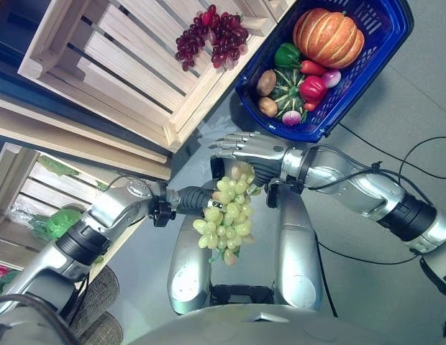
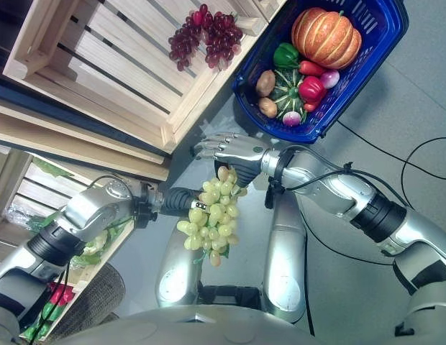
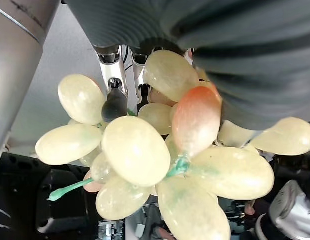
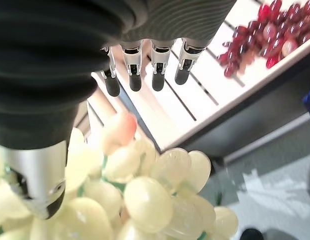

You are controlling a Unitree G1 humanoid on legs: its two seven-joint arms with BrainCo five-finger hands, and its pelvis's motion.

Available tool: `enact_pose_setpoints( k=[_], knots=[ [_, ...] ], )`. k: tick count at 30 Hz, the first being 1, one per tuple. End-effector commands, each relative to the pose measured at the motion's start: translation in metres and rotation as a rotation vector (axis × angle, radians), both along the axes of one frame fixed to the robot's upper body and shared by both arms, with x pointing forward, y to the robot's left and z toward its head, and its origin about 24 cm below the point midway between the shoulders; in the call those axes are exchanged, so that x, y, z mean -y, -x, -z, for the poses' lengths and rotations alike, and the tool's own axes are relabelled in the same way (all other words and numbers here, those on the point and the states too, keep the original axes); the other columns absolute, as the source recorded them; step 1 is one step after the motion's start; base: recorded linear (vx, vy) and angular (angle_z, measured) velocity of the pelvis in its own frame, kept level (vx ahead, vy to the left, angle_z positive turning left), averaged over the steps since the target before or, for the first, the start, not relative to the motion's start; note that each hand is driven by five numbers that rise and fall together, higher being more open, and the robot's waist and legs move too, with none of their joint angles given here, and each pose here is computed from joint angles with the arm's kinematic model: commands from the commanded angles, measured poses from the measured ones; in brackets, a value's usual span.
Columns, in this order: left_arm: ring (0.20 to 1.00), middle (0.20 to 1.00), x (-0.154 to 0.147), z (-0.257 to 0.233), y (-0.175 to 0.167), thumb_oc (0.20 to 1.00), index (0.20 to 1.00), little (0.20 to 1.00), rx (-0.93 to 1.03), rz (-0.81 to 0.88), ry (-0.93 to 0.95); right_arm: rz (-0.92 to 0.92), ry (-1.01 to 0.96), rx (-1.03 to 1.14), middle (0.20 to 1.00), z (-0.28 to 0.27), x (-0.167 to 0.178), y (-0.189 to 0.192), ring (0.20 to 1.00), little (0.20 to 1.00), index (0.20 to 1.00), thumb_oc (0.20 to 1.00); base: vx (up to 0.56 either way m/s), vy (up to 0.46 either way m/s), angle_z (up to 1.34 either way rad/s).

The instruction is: Pick up fruits and vegetables into the basket

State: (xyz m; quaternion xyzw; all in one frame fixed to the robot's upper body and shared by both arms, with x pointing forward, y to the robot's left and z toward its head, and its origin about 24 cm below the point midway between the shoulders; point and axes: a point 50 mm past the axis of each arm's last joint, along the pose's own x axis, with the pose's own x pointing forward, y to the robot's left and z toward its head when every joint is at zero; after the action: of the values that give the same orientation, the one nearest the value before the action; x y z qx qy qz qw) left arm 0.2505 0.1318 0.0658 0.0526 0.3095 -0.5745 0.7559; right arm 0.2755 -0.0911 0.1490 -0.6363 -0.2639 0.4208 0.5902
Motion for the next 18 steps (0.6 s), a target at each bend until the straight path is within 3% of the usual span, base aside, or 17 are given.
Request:
enact_pose_setpoints(
  k=[1, 18],
  knots=[
    [0.2, 0.2, 0.024, 0.001, 0.016, 0.2, 0.2, 0.2, 0.006, 0.116, 0.126, -0.064, 0.127, -0.014, 1.0, 0.004, -0.013, 0.005, 1.0, 1.0, 1.0, 1.0, -0.01, -0.046, 0.01],
    [0.2, 0.2, 0.019, -0.012, 0.004, 0.2, 0.2, 0.2, 0.162, 0.002, 0.128, 0.077, 0.39, 0.026, 1.0, 0.012, 0.007, -0.008, 1.0, 1.0, 1.0, 1.0, 0.0, -0.016, 0.02]
  ],
)
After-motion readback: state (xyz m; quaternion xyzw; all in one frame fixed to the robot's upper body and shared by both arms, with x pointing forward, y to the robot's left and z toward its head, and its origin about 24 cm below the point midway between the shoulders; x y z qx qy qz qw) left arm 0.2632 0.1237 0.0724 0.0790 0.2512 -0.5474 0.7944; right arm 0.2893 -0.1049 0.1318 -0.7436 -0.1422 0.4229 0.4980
